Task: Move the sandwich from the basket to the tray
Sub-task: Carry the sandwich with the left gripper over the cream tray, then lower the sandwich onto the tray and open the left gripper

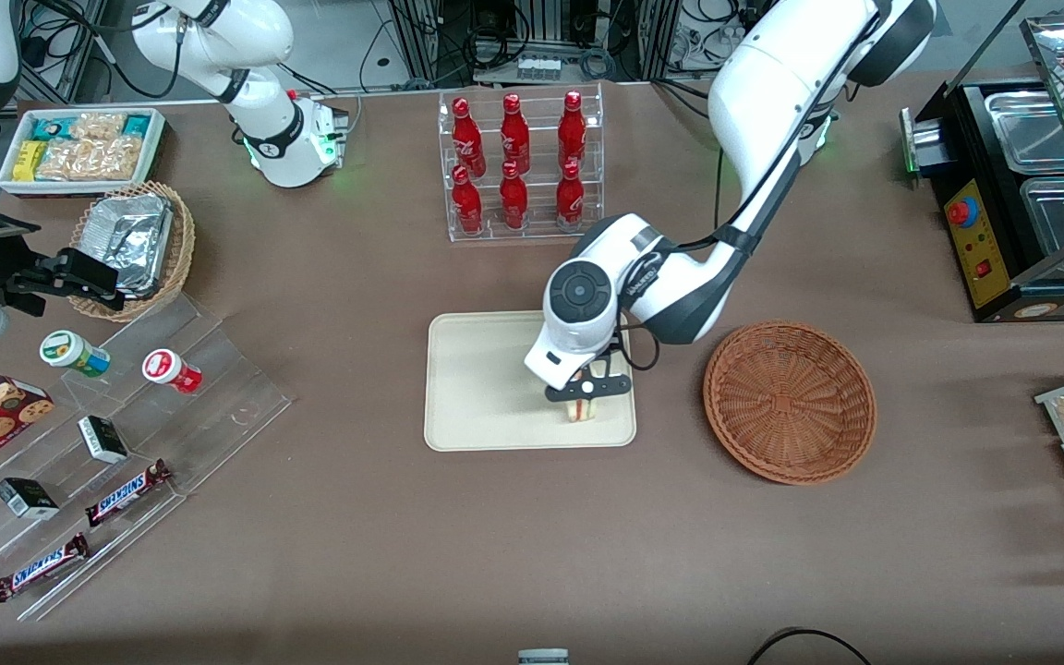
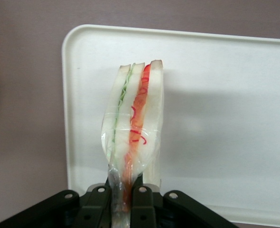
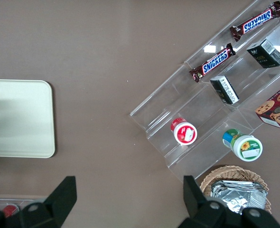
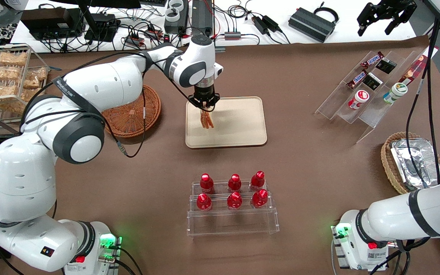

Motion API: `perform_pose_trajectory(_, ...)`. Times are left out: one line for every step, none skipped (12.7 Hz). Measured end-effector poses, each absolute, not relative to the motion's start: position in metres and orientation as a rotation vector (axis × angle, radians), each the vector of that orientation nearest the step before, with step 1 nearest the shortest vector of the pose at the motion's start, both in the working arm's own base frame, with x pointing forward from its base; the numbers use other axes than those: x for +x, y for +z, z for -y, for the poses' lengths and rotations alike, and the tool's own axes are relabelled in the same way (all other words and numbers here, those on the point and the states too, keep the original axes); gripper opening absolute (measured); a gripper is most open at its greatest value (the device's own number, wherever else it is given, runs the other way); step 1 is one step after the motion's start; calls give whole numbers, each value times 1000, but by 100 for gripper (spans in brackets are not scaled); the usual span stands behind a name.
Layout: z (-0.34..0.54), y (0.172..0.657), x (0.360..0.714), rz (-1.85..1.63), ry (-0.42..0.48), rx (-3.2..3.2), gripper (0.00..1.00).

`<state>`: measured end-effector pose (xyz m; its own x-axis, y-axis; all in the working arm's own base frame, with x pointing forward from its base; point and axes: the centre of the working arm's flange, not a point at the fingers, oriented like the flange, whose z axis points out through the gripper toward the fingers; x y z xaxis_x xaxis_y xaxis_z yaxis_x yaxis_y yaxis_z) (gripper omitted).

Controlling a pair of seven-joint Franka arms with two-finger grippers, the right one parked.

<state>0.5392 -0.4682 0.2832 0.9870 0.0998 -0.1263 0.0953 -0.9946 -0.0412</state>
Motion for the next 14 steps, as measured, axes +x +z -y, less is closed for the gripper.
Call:
perform_pose_trajectory(477, 279, 538, 142, 194, -3098, 15)
perform_pose_trajectory(485, 272, 535, 130, 187, -3091, 15)
perform_pose_trajectory(490, 265, 533, 123, 186, -3084, 15)
perform_pose_trajectory(493, 259, 532, 119, 185, -3084, 15)
perform_pose_trajectory(494, 255, 532, 117, 186, -3084, 15)
perform_pose_trajectory(495, 253, 530, 111, 188, -3082, 15)
perform_pose_trajectory(497, 250, 528, 97, 181, -3075, 15)
perform_pose_trajectory(499, 247, 527, 78, 166, -3063, 15)
perform_pose_trajectory(500, 242, 525, 66, 159, -3054, 15)
perform_pose_trajectory(502, 241, 524, 61, 155, -3051, 15)
perform_pose_trajectory(503, 241, 524, 59, 153, -3052, 15)
perform_pose_trajectory(503, 241, 524, 59, 152, -3052, 14)
perform_pose_trajectory(503, 242, 524, 60, 151, -3052, 21)
perform_pose_trajectory(503, 242, 524, 63, 150, -3053, 32)
